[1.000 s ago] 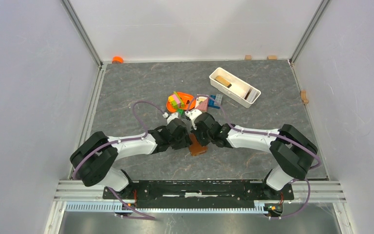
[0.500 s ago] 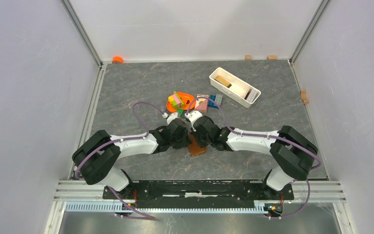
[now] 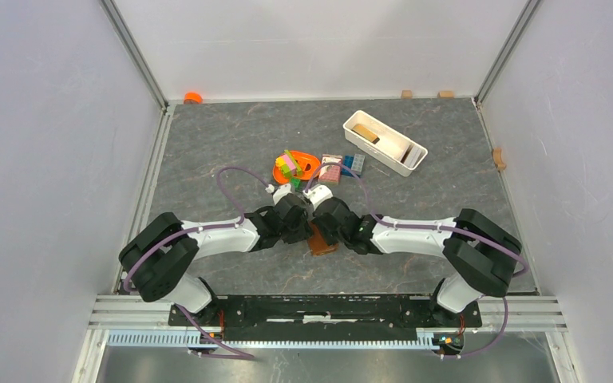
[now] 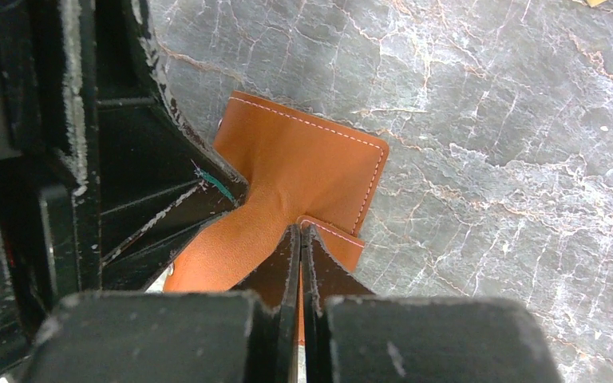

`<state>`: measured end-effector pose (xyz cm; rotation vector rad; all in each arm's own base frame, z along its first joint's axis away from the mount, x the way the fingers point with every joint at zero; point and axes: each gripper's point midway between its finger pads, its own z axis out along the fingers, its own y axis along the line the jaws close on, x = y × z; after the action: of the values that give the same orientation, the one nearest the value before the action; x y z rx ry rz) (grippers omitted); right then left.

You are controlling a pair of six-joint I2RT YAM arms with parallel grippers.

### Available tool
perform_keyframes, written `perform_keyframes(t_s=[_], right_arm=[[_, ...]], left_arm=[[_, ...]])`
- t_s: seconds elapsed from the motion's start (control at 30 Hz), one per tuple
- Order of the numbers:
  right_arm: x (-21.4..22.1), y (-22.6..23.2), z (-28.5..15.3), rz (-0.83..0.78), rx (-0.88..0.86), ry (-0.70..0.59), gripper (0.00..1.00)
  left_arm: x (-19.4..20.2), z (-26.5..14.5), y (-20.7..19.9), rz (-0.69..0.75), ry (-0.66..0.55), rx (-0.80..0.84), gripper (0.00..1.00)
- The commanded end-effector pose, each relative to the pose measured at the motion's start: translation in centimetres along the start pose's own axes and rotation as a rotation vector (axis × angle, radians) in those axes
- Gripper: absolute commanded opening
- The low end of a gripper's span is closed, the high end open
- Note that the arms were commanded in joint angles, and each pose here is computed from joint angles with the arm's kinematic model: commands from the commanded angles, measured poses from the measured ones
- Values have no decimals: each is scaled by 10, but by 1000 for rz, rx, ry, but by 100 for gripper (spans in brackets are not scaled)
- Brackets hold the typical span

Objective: Put the credit cards into the card holder
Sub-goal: Close the card holder at the center of the board.

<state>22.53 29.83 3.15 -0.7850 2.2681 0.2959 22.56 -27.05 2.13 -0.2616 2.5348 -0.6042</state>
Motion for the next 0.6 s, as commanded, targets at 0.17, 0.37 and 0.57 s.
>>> perform_keyframes(t_s=[0.17, 0.37, 0.57], right_arm=[[84, 16, -3, -59, -54, 265, 0], [84, 18, 1, -76, -56, 270, 0], [94, 22, 4, -69, -72, 297, 0]], left_arm=[[7, 11, 16, -11, -4, -61, 33], [7, 11, 16, -14, -2, -60, 33], [8, 12, 15, -21, -1, -52, 33]])
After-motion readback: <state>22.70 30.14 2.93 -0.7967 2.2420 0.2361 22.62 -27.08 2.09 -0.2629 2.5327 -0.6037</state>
